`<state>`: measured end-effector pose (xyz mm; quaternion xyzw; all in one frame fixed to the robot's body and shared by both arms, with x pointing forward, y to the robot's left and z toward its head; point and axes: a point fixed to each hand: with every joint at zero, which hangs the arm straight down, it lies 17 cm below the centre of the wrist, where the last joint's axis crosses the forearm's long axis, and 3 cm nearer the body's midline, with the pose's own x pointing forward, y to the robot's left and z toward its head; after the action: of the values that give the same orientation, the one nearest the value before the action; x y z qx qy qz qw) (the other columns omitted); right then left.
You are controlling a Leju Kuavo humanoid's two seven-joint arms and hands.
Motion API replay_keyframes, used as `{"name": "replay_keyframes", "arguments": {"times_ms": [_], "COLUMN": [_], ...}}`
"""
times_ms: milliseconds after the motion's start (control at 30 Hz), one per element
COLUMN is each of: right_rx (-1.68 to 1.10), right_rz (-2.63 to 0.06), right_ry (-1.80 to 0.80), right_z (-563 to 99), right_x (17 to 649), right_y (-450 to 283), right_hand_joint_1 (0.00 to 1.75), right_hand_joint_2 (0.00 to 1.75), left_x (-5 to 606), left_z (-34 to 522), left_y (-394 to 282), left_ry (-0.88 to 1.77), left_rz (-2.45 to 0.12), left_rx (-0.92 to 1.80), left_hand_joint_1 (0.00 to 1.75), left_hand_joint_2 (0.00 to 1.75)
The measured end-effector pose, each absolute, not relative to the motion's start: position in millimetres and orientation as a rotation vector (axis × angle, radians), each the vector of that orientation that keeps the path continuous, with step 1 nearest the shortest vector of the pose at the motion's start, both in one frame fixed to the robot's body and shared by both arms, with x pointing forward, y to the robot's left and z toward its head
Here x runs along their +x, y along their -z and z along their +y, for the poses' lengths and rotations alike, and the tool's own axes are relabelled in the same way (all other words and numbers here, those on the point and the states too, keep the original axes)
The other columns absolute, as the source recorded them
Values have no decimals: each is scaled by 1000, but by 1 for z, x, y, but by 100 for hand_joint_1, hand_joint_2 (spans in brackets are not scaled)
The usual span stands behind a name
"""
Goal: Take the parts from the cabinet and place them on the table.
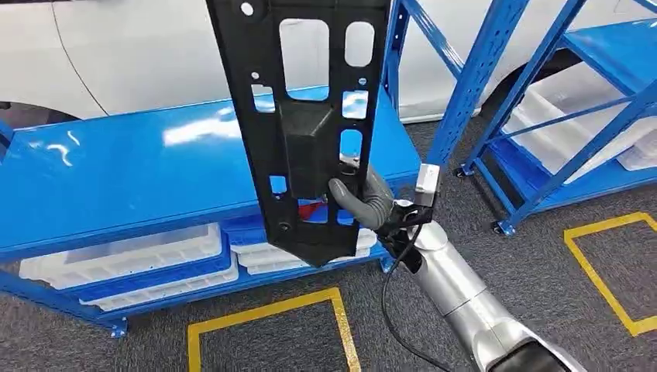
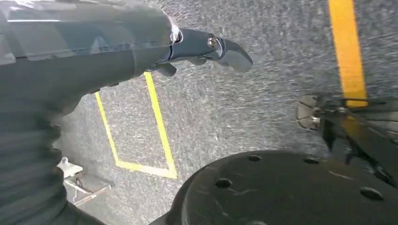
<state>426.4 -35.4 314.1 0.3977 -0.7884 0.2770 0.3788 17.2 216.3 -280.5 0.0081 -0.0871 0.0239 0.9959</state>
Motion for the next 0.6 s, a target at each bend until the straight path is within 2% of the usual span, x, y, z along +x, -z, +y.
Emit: {"name": "replay_keyframes", "arguments": {"times_ms": [600], "right_rx": [1036], "right_rz": [-2019], "right_ry": [-697], "right_z": [-35], "right_x": [428], "right_y": [-321], "right_hand_joint_1": [175], "right_hand_joint_2": [175], "left_x": [11], "left_z": [221], "left_y": [281], "left_ry": [-57], "left_rz": [-160], "left_rx": [24], "left_hand_joint_1": [0], "left_hand_joint_2": [175]}}
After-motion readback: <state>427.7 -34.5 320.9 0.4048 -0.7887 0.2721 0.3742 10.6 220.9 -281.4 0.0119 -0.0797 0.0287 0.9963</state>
